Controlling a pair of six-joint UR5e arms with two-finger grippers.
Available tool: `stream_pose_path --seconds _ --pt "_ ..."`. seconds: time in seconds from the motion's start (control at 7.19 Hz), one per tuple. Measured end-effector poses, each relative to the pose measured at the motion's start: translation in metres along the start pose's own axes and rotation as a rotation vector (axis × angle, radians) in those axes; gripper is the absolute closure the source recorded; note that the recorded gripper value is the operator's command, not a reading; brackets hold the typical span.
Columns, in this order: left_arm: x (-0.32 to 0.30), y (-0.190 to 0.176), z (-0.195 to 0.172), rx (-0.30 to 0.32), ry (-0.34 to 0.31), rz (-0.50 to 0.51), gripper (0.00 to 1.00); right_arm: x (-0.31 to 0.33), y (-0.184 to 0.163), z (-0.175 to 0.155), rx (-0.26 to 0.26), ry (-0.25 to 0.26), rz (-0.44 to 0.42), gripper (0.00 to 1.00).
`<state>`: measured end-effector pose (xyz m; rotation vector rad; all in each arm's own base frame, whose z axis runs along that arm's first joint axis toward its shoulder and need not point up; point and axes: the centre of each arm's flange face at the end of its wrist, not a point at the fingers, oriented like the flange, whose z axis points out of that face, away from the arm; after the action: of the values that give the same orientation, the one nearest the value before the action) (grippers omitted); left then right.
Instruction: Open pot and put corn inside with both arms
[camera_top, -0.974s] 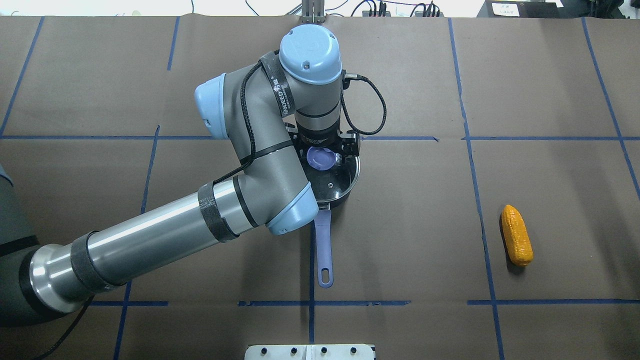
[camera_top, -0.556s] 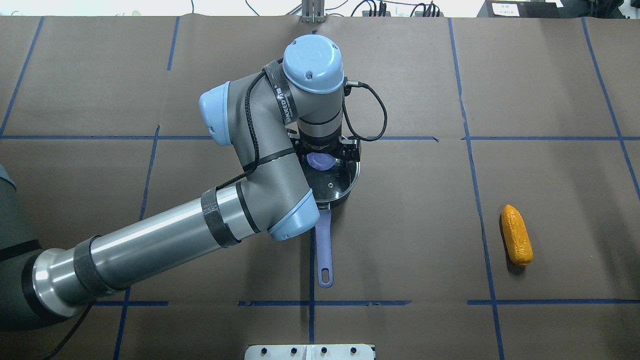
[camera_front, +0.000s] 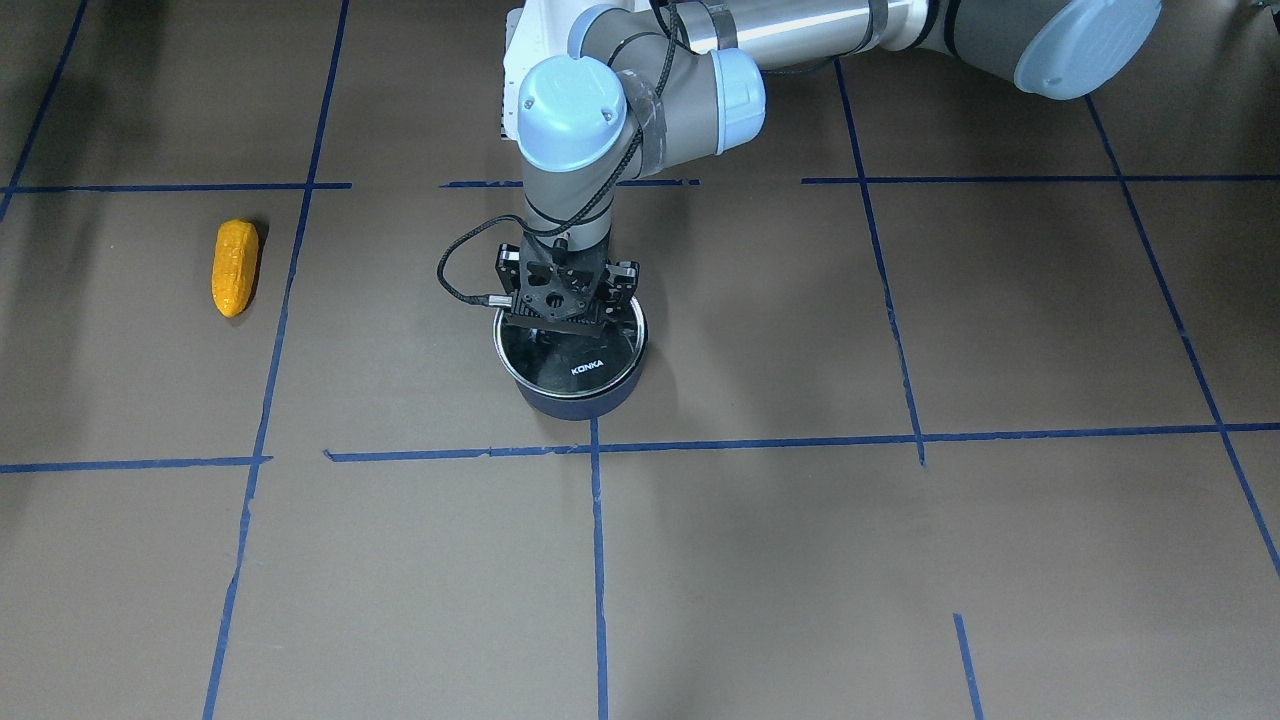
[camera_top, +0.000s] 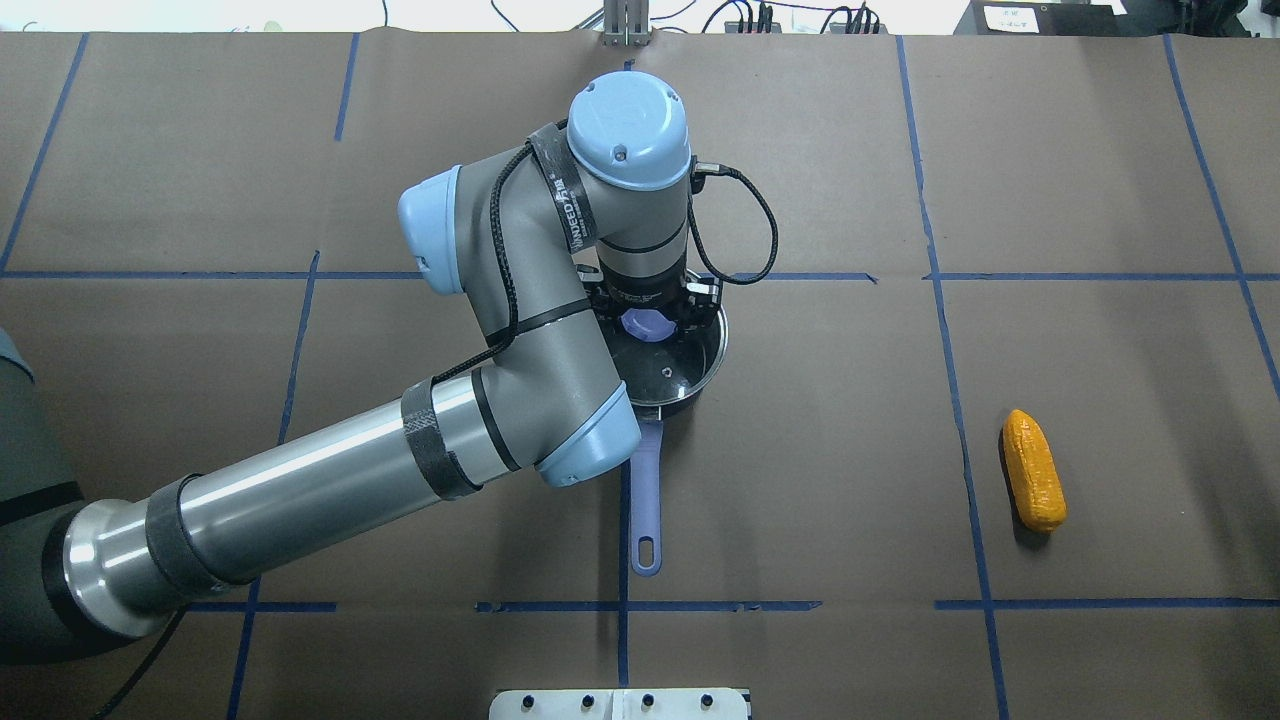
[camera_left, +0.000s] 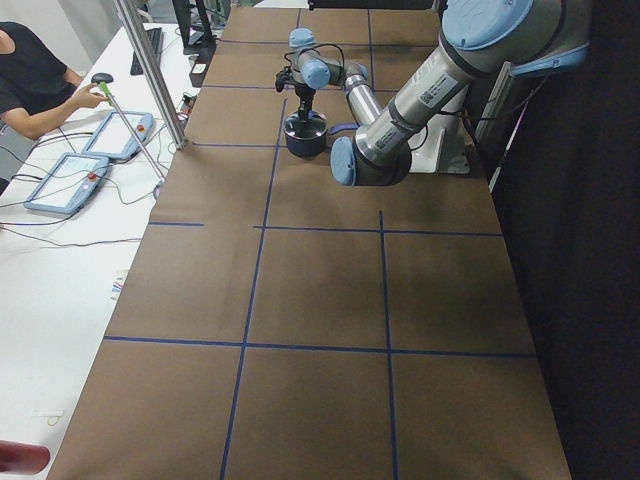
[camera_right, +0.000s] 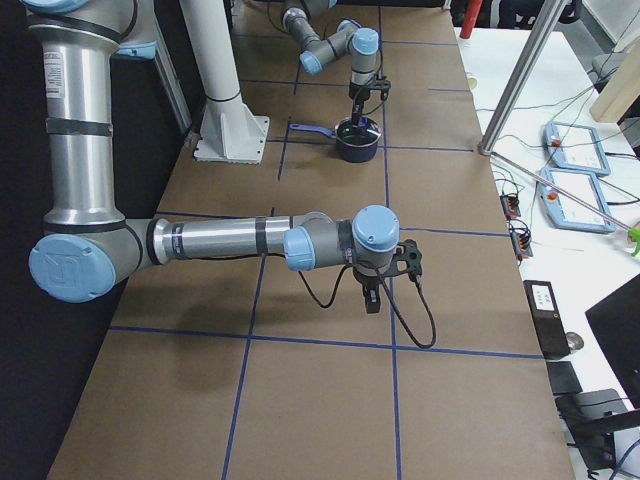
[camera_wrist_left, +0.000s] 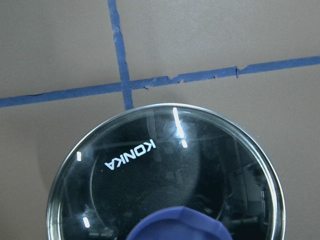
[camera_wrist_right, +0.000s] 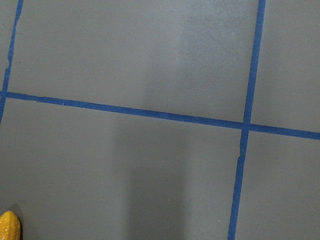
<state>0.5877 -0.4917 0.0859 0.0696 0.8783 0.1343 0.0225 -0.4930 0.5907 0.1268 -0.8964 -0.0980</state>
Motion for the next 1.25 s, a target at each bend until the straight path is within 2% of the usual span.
stream_pose_path --seconds 0.56,0.83,1.25 --pt "-0.021 0.001 -0.044 0.024 -0.003 -0.018 0.88 -0.01 -0.004 -0.005 0.011 -0.001 0.011 0.0" --pt "-0.079 0.008 -0.047 0.033 -0.012 -0.017 0.88 -0.032 -0.006 -0.008 0.017 -0.006 0.021 0.0" --pt "-0.18 0.034 -0.054 0.022 -0.049 0.038 0.88 -0.054 -0.009 -0.01 0.023 -0.003 0.03 0.0"
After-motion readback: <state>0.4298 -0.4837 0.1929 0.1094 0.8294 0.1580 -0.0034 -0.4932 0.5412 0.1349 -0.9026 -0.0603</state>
